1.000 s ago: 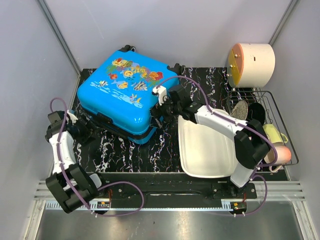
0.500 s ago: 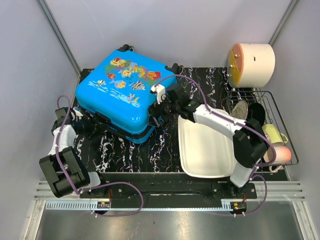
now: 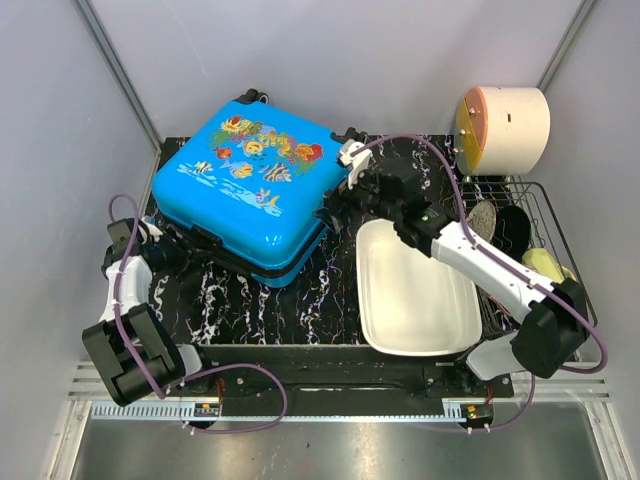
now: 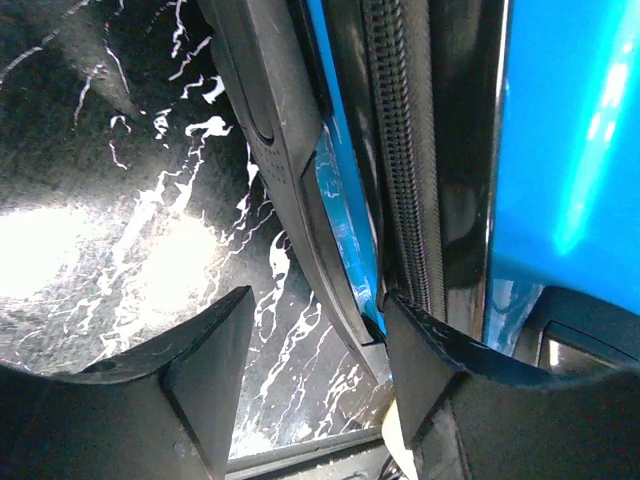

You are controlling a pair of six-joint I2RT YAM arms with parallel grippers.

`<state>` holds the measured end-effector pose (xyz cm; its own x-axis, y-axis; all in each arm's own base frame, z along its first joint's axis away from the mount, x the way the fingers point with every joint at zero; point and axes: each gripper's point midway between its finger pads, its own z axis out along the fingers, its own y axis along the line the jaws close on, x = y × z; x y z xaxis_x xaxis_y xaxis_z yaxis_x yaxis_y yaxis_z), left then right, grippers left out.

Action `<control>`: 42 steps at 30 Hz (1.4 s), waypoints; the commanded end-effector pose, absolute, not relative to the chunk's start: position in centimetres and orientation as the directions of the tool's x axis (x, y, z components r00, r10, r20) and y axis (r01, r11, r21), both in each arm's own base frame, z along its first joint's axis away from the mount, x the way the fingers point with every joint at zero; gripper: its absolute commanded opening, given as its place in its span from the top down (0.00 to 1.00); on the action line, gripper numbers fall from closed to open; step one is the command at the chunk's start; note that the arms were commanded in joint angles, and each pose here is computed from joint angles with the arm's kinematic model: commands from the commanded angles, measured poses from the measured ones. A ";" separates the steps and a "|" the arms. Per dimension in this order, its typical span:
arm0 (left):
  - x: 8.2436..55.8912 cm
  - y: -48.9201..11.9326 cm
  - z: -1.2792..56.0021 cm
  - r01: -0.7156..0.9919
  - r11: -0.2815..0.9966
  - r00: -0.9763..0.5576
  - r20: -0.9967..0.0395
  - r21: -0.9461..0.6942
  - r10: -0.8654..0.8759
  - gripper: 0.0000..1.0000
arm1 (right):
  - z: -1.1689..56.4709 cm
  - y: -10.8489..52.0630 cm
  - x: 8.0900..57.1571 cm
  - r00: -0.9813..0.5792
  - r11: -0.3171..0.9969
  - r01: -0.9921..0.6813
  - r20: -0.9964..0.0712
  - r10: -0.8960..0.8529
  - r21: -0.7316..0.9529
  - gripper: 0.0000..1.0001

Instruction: Open, take out, and arrange the luggage

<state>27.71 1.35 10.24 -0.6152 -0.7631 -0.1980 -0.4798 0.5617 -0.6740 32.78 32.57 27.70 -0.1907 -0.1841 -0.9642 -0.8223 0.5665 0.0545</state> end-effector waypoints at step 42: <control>29.6 3.4 3.8 -0.522 0.737 -0.768 -0.139 -0.429 -0.625 1.00 | 21.0 24.6 35.6 -0.419 0.640 -0.738 -0.888 -0.189 0.212 0.00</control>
